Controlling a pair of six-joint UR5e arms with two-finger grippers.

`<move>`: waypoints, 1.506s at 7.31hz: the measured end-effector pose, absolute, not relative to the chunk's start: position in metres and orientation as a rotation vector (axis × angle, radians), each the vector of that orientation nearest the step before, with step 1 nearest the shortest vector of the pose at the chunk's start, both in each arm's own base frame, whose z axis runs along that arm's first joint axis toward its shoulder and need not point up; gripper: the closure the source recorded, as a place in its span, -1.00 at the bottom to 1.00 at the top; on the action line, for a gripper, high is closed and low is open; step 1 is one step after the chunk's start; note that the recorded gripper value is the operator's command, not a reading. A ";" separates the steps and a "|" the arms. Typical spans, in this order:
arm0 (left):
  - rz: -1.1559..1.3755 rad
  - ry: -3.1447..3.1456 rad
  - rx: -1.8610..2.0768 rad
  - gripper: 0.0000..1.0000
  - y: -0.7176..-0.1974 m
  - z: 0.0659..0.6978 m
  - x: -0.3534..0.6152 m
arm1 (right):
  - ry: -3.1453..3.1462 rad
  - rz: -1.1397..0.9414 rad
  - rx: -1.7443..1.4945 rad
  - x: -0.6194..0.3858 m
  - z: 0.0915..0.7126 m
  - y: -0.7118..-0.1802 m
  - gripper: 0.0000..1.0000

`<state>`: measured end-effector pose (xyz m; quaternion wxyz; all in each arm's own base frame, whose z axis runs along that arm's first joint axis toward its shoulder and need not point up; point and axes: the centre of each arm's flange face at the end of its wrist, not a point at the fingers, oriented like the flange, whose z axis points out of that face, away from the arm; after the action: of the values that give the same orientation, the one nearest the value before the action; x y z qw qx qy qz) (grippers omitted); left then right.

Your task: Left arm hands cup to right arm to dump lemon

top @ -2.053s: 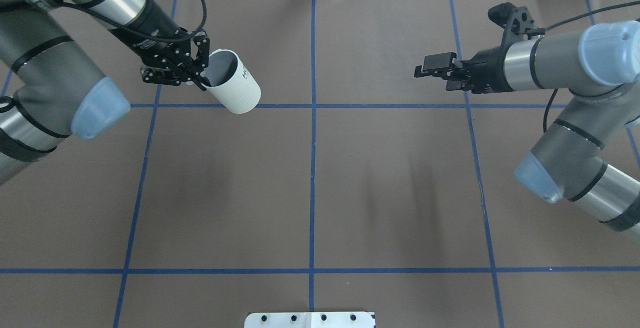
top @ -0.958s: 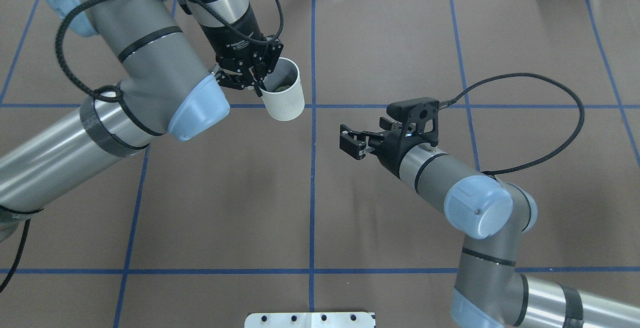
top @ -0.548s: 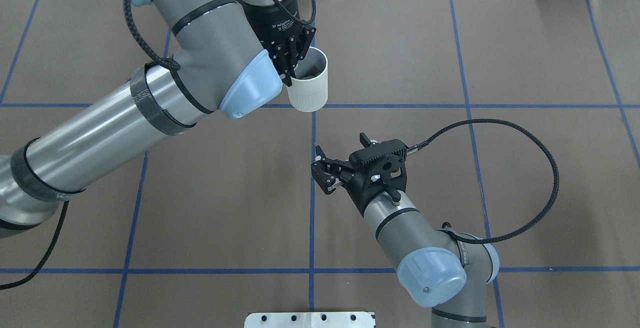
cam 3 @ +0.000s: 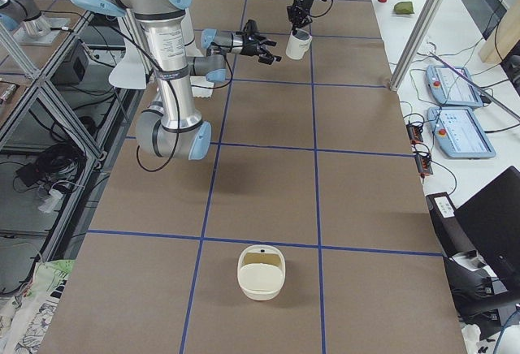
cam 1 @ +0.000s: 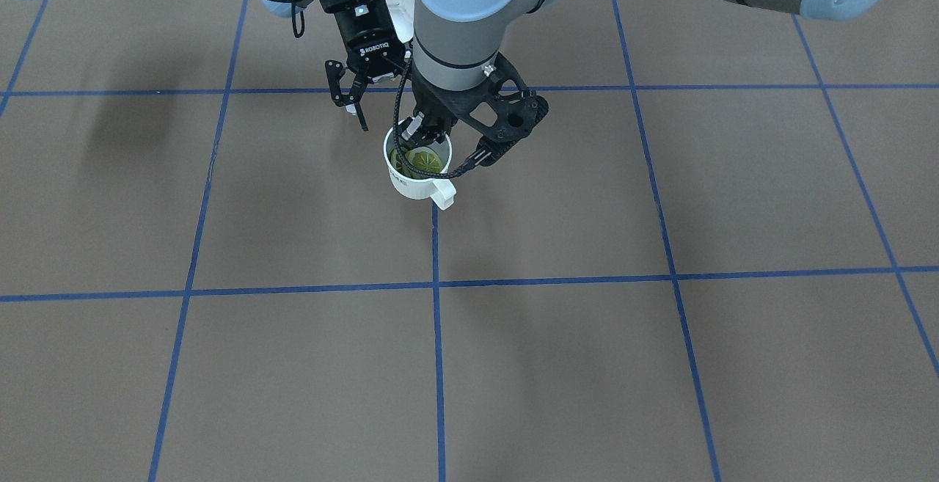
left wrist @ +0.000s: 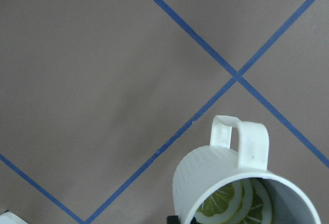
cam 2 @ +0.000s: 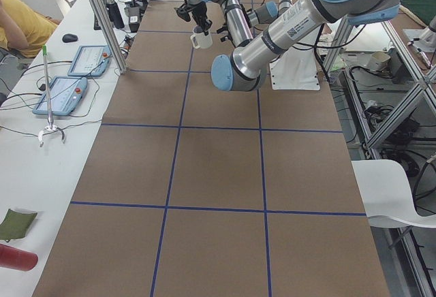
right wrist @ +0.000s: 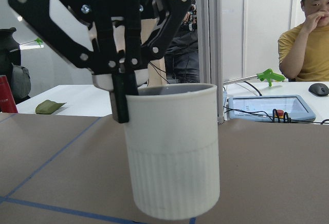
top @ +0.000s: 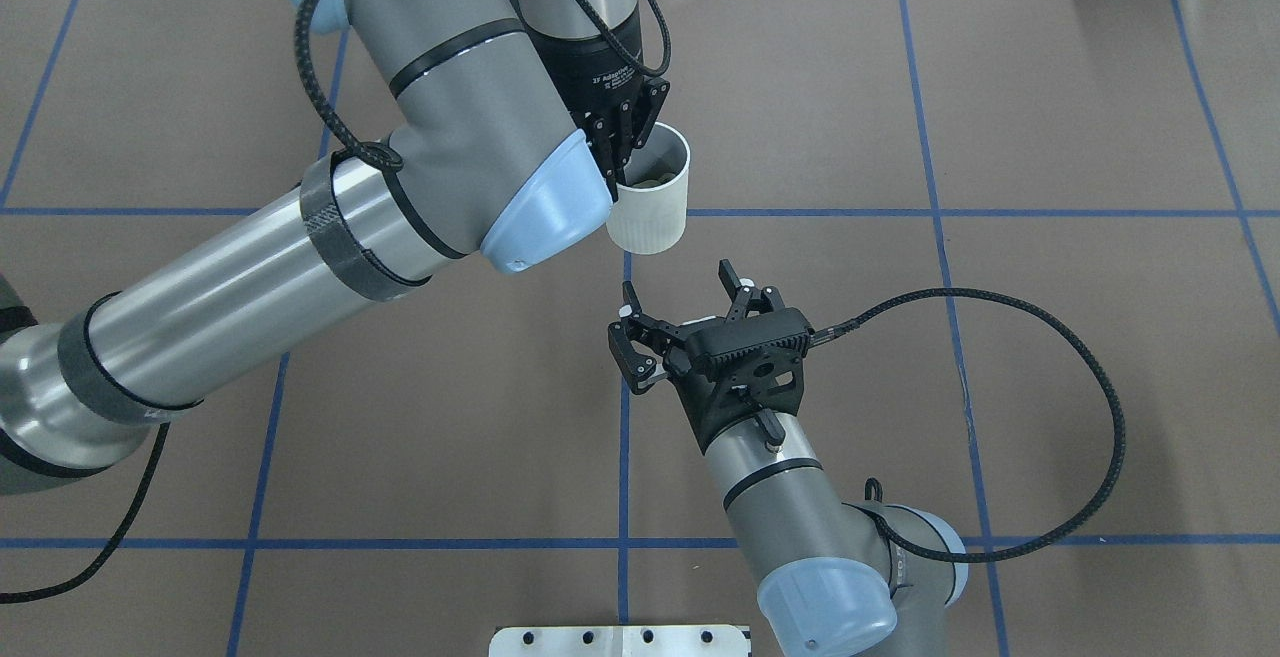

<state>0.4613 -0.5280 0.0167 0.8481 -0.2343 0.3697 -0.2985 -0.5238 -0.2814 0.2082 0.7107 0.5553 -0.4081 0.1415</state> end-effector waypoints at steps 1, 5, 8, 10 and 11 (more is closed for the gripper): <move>-0.640 0.780 -0.500 1.00 -0.525 0.012 0.462 | -0.895 0.320 1.240 -0.524 0.208 -0.281 -1.00; -0.658 0.756 -0.528 1.00 -0.509 0.002 0.471 | -0.825 0.327 1.289 -0.523 0.209 -0.283 -1.00; -0.657 0.753 -0.546 1.00 -0.493 -0.003 0.481 | -0.814 0.329 1.297 -0.525 0.209 -0.283 -1.00; -0.655 0.757 -0.550 1.00 -0.486 -0.006 0.481 | -0.810 0.328 1.297 -0.526 0.212 -0.283 -1.00; -0.660 0.761 -0.554 1.00 -0.483 -0.008 0.481 | -0.809 0.328 1.297 -0.528 0.213 -0.283 -1.00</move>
<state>0.4807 -0.4826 -0.0081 0.8394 -0.2620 0.3598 -0.3120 -0.5276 -0.2834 0.2126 0.7098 0.5844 -0.3644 0.1477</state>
